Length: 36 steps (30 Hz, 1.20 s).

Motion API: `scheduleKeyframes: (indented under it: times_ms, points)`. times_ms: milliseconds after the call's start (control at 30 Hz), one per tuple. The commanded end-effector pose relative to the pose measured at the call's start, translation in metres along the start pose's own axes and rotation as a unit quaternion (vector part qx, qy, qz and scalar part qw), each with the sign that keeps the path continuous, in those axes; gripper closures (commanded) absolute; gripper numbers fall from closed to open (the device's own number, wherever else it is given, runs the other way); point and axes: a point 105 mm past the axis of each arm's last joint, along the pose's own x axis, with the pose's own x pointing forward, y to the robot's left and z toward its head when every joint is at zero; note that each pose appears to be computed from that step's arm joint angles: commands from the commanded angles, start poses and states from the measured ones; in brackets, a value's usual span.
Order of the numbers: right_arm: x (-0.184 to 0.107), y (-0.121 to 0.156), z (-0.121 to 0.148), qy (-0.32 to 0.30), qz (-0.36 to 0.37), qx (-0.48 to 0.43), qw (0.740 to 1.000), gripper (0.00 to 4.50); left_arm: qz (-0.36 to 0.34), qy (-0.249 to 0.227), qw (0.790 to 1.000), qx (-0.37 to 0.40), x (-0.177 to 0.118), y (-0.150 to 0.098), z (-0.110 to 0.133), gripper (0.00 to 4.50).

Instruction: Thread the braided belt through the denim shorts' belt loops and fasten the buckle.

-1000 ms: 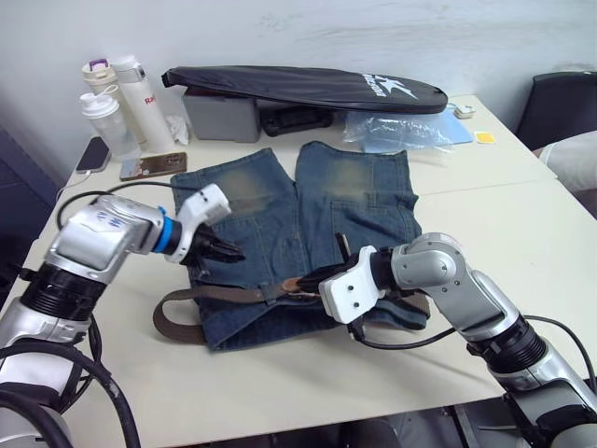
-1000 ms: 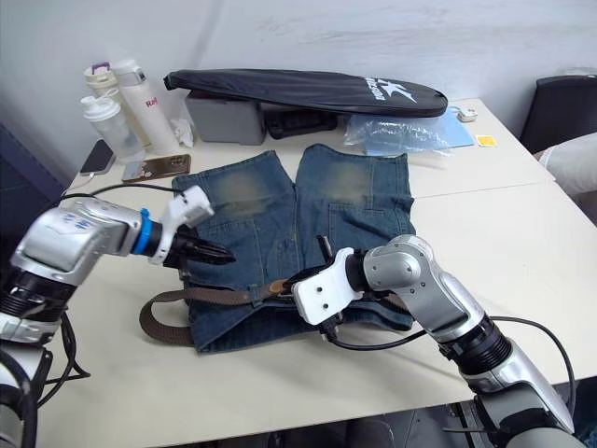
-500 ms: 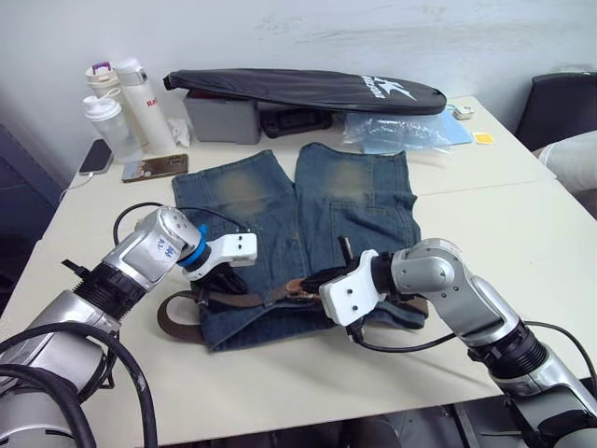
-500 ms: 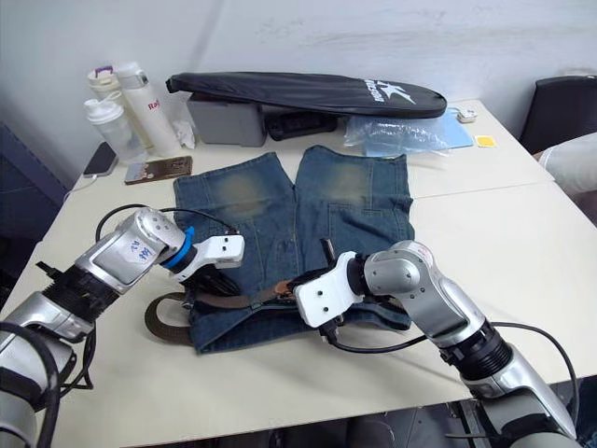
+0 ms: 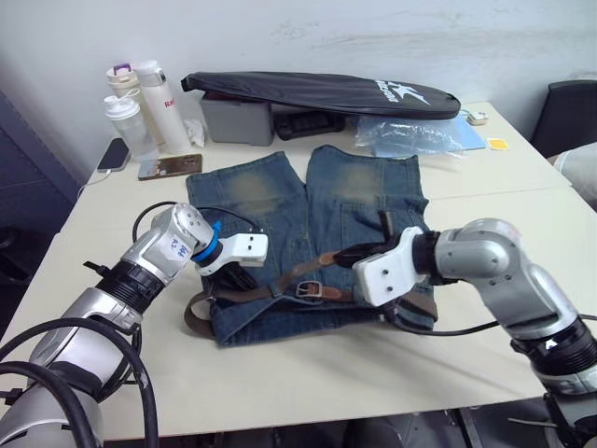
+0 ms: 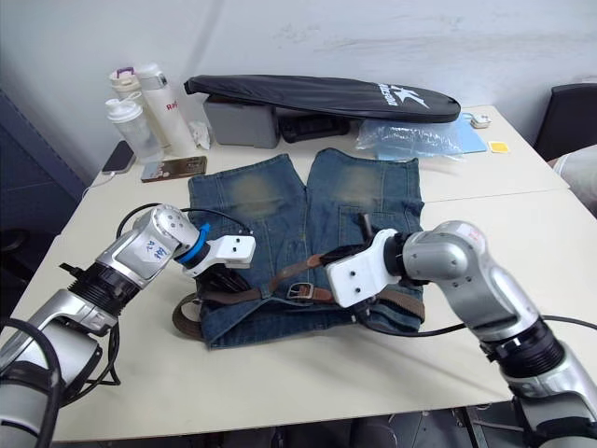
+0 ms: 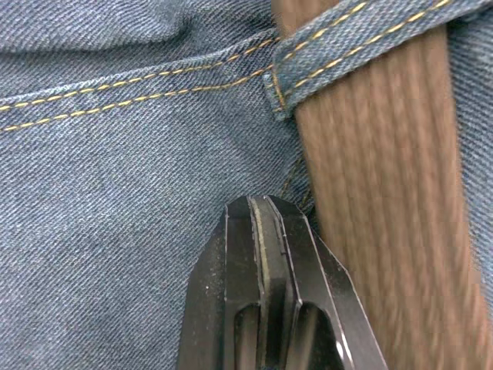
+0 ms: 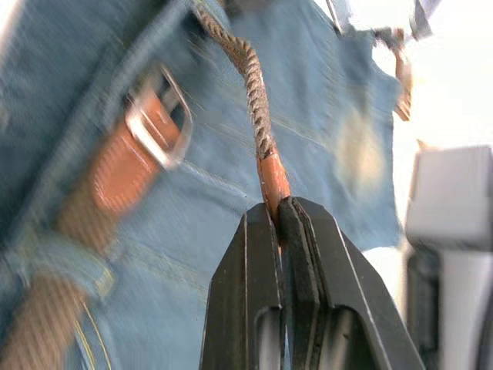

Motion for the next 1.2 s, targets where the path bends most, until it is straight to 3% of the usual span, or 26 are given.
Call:
scheduleKeyframes:
  times_ms: [33,200,733,833,933,1033,1100,1200]
  points:
    - [-0.031,-0.030,-0.014,0.029,-0.047,0.002,0.998,4.50,-0.016,0.038,0.999,-0.027,0.019,-0.007,-0.024,4.43]
    - [-0.053,-0.048,-0.022,0.044,-0.062,0.010,0.997,4.50,-0.021,0.031,0.999,-0.028,0.020,-0.013,-0.025,4.43]
    - [-0.079,-0.048,-0.040,0.079,-0.042,0.061,0.994,4.50,-0.013,0.022,0.999,-0.039,0.022,-0.019,-0.028,4.43]
    - [-0.074,-0.048,-0.034,0.067,-0.041,0.062,0.995,4.50,-0.009,-0.009,0.999,-0.052,0.021,-0.018,-0.018,4.43]
    - [-0.064,-0.049,-0.025,0.041,-0.042,0.067,0.996,4.50,0.016,-0.090,0.992,-0.092,0.003,-0.006,0.006,4.43]
    - [-0.059,-0.049,-0.019,0.025,-0.040,0.073,0.996,4.50,0.086,-0.175,0.978,-0.074,-0.026,0.013,0.031,3.66]
    - [-0.056,-0.047,-0.018,0.020,-0.037,0.078,0.996,4.50,0.127,-0.225,0.964,-0.058,-0.050,0.021,0.046,2.72]
    - [-0.053,-0.046,-0.018,0.017,-0.036,0.090,0.995,4.50,0.187,-0.264,0.946,-0.018,-0.079,0.027,0.062,1.30]
